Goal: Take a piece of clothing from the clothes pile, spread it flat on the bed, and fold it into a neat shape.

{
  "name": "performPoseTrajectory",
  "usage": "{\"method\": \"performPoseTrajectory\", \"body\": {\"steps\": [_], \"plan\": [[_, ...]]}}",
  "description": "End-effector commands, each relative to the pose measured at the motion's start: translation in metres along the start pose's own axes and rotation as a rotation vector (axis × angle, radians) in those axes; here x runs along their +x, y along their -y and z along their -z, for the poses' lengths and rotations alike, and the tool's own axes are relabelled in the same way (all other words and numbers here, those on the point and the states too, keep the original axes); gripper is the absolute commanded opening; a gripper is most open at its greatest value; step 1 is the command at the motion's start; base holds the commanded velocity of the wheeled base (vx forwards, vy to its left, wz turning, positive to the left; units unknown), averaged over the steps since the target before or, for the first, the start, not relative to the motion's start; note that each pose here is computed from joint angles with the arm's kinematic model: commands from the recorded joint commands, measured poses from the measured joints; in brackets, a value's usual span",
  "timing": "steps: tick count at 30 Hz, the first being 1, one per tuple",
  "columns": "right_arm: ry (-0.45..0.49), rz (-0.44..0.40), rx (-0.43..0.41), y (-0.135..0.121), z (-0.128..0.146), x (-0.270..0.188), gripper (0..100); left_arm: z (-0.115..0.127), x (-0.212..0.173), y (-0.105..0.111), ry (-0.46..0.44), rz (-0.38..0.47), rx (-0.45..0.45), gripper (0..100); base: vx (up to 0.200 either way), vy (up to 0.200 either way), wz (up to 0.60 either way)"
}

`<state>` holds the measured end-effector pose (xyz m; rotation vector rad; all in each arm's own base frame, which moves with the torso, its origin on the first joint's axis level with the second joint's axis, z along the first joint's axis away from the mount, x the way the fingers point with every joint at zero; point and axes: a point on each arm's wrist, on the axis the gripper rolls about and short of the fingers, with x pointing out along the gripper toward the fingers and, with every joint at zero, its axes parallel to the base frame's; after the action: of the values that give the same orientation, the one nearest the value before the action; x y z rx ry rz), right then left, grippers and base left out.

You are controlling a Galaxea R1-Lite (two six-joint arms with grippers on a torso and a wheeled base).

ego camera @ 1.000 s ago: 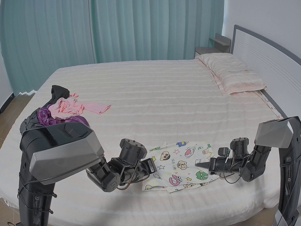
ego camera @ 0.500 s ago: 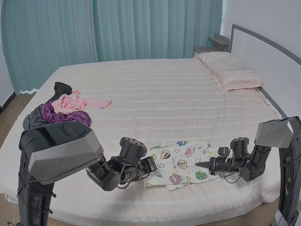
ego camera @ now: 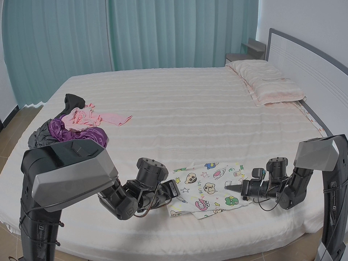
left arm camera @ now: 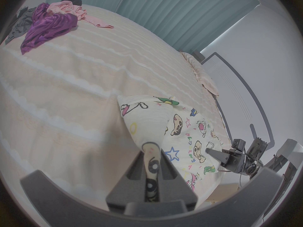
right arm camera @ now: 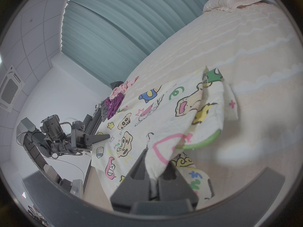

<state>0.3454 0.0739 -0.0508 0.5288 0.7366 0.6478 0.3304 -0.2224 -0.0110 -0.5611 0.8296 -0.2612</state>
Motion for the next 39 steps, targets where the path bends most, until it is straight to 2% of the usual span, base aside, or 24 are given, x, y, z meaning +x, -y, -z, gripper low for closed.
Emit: {"method": "performPoseTrajectory", "body": {"steps": [1, 29, 39], "plan": [[-0.001, 0.002, 0.001, 0.0, 0.001, 0.0, 0, -0.002, -0.002, 0.0, 0.006, 0.0, -0.003, 0, 0.0, 0.2, 0.0], [0.005, 0.012, 0.001, -0.001, 0.001, -0.003, 0, -0.005, -0.002, -0.008, 0.008, -0.021, -0.014, 0, 0.0, 0.2, 0.0], [0.033, 0.04, 0.007, 0.005, 0.005, -0.013, 0, -0.001, -0.003, -0.013, -0.008, -0.033, -0.012, 0, 0.0, 0.0, 0.0]]}}
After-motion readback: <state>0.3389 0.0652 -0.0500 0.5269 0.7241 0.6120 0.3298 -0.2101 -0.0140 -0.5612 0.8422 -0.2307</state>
